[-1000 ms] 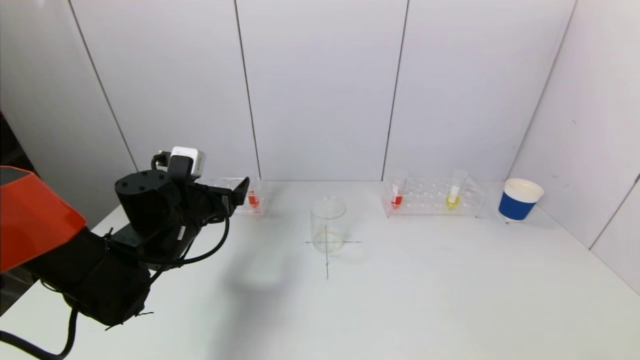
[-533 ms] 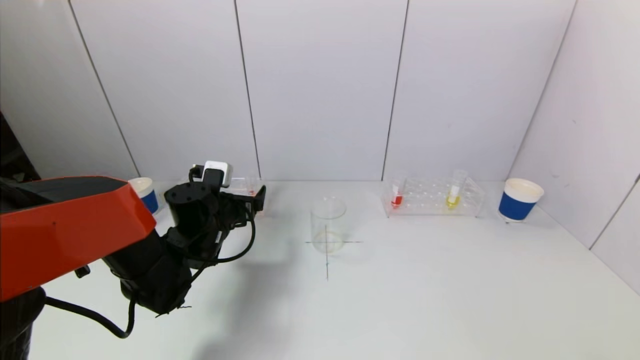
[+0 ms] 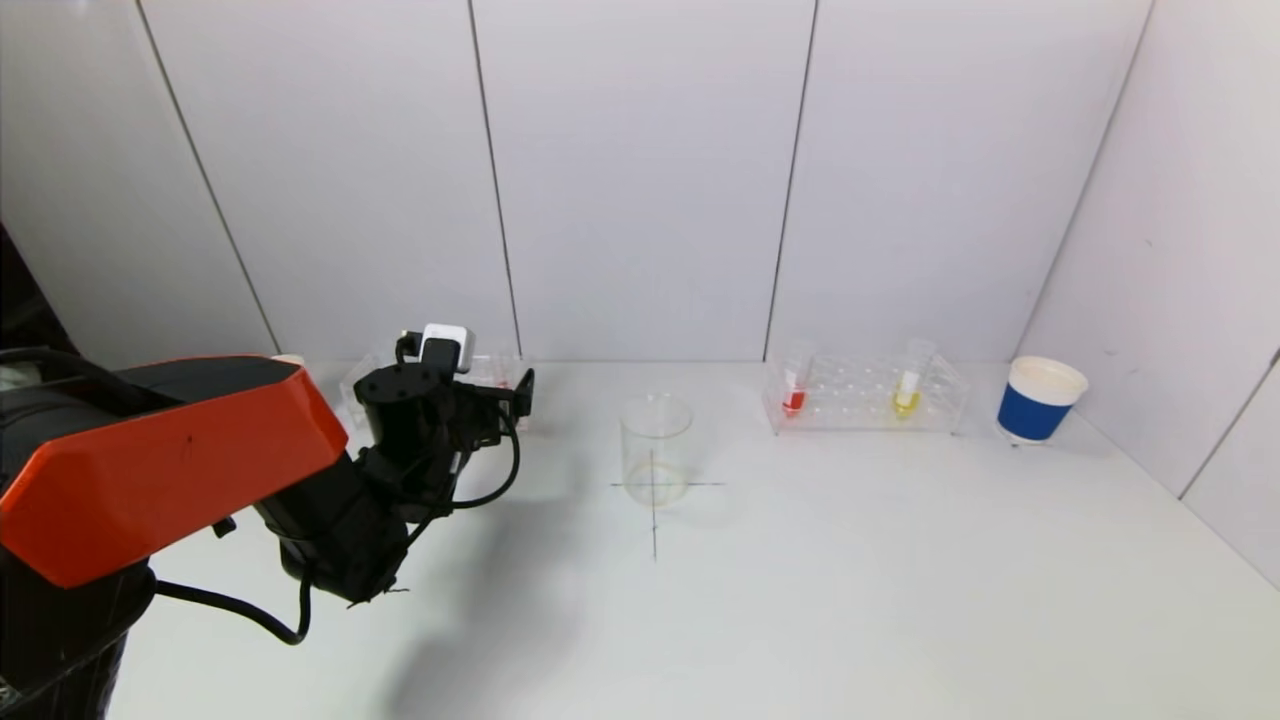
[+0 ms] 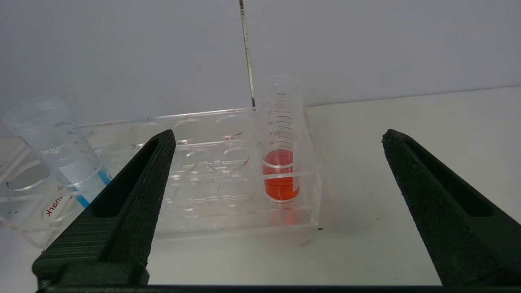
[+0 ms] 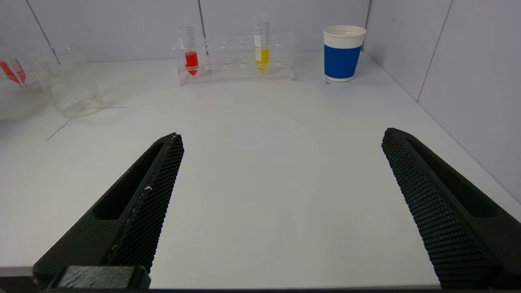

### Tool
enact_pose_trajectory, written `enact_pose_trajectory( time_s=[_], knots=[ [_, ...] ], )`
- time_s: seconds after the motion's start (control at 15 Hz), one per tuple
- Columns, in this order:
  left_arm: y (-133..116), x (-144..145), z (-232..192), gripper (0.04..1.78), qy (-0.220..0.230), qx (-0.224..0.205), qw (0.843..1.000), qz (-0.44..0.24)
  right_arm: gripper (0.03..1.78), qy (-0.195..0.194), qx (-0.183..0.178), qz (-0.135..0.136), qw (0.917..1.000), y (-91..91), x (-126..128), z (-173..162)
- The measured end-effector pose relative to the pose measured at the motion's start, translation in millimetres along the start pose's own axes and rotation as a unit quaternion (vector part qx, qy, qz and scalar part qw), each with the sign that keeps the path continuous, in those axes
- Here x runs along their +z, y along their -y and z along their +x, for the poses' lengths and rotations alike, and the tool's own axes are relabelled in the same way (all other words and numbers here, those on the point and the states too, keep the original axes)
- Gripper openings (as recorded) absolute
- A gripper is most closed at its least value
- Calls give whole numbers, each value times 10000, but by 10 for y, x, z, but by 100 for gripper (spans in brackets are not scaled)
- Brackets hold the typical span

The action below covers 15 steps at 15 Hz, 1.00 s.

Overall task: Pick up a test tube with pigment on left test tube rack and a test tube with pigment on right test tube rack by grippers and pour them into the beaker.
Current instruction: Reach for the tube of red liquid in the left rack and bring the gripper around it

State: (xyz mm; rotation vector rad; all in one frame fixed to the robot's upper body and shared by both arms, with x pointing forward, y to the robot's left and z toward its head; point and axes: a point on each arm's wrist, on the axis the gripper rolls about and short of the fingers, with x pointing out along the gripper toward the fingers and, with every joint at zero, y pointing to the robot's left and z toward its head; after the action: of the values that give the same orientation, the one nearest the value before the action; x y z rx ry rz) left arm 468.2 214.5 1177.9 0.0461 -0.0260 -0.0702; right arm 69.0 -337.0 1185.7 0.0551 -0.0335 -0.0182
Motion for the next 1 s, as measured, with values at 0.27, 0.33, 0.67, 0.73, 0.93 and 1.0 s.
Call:
enact_pose_trajectory(
  time_s=[0.27, 0.33, 0.67, 0.73, 0.93, 1.0],
  knots=[
    [-48, -29, 105, 177, 48, 89, 9999, -5, 177, 0, -1, 2, 10000, 0, 0, 0],
    [-54, -40, 127, 177, 38, 103, 9999, 0, 177, -2, 0, 0, 10000, 0, 0, 0],
    [-80, -99, 217, 177, 26, 146, 9999, 4, 177, -2, 2, 0, 10000, 0, 0, 0],
    [-78, -111, 223, 177, 18, 146, 9999, 6, 177, -2, 0, 2, 10000, 0, 0, 0],
    [-77, -137, 237, 177, 4, 112, 9999, 12, 177, 0, 2, 2, 10000, 0, 0, 0],
    [-74, -139, 241, 177, 5, 105, 9999, 19, 177, 0, 2, 2, 10000, 0, 0, 0]
  ],
)
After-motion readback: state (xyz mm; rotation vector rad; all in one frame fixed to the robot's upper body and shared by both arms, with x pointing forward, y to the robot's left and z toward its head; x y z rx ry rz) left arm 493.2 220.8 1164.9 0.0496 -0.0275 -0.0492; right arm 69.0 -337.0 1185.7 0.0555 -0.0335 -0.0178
